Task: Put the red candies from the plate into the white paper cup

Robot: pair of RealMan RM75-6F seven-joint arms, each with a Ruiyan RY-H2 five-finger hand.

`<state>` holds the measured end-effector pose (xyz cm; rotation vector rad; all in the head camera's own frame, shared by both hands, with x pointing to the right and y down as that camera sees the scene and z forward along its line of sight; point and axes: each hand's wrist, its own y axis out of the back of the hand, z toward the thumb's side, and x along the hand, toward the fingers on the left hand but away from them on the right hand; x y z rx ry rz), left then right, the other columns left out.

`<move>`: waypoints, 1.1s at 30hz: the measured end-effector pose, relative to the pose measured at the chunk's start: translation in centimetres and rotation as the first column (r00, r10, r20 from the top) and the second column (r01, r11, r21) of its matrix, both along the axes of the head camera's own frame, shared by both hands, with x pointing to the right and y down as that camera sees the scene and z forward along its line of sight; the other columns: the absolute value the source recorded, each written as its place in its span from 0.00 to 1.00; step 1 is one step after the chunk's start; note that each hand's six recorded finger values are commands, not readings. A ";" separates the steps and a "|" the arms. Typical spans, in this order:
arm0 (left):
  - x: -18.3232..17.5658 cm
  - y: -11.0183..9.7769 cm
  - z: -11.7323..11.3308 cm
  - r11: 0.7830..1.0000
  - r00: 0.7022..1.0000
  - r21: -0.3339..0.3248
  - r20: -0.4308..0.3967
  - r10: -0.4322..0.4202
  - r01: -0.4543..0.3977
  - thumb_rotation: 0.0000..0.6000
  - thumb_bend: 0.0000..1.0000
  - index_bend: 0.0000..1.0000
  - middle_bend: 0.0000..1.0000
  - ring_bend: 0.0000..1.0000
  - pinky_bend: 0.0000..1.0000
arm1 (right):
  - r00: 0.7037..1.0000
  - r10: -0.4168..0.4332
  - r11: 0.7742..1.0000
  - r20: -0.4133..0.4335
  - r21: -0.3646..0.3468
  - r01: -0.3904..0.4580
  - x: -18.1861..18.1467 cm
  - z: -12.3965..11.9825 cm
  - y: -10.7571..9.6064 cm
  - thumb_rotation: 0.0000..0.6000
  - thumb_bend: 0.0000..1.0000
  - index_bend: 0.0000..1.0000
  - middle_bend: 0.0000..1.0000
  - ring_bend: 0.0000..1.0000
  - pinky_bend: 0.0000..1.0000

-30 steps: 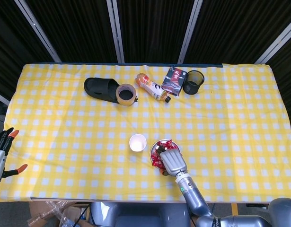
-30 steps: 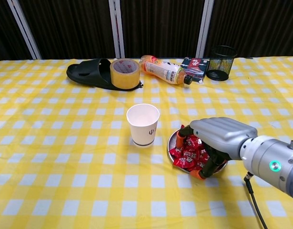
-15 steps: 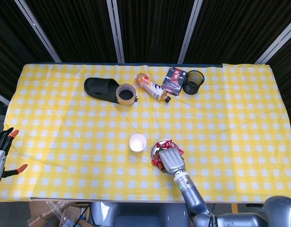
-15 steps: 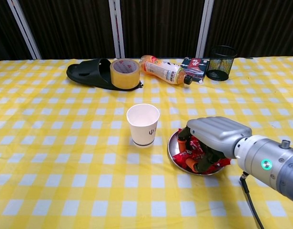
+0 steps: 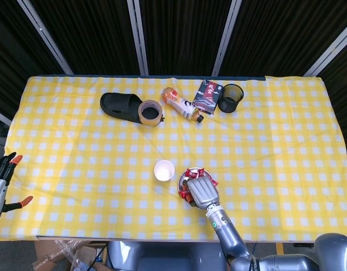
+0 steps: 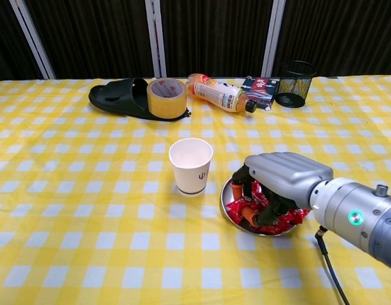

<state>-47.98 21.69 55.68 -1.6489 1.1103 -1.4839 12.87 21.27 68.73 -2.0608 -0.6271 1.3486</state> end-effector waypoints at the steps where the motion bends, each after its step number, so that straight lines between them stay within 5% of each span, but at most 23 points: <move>1: 0.0 0.0 0.0 1.000 1.000 0.001 0.000 0.000 0.000 1.00 0.03 0.00 0.00 0.00 0.00 | 1.000 0.001 1.000 0.007 0.004 -0.001 0.0 -0.2 -0.1 1.00 0.57 0.61 0.54 0.74 0.83; 20: 0.2 0.1 -0.1 1.000 1.000 0.003 -0.004 0.005 -0.005 1.00 0.03 0.00 0.00 0.00 0.00 | 0.996 0.036 0.994 0.088 0.095 -0.044 0.2 -5.1 -2.3 1.00 0.58 0.62 0.54 0.74 0.83; 33: -0.2 0.0 0.2 0.999 1.000 -0.026 -0.011 -0.020 0.020 1.00 0.03 0.00 0.00 0.00 0.00 | 0.986 0.018 0.988 0.165 0.150 -0.044 -4.3 -7.9 -6.3 1.00 0.58 0.62 0.54 0.74 0.83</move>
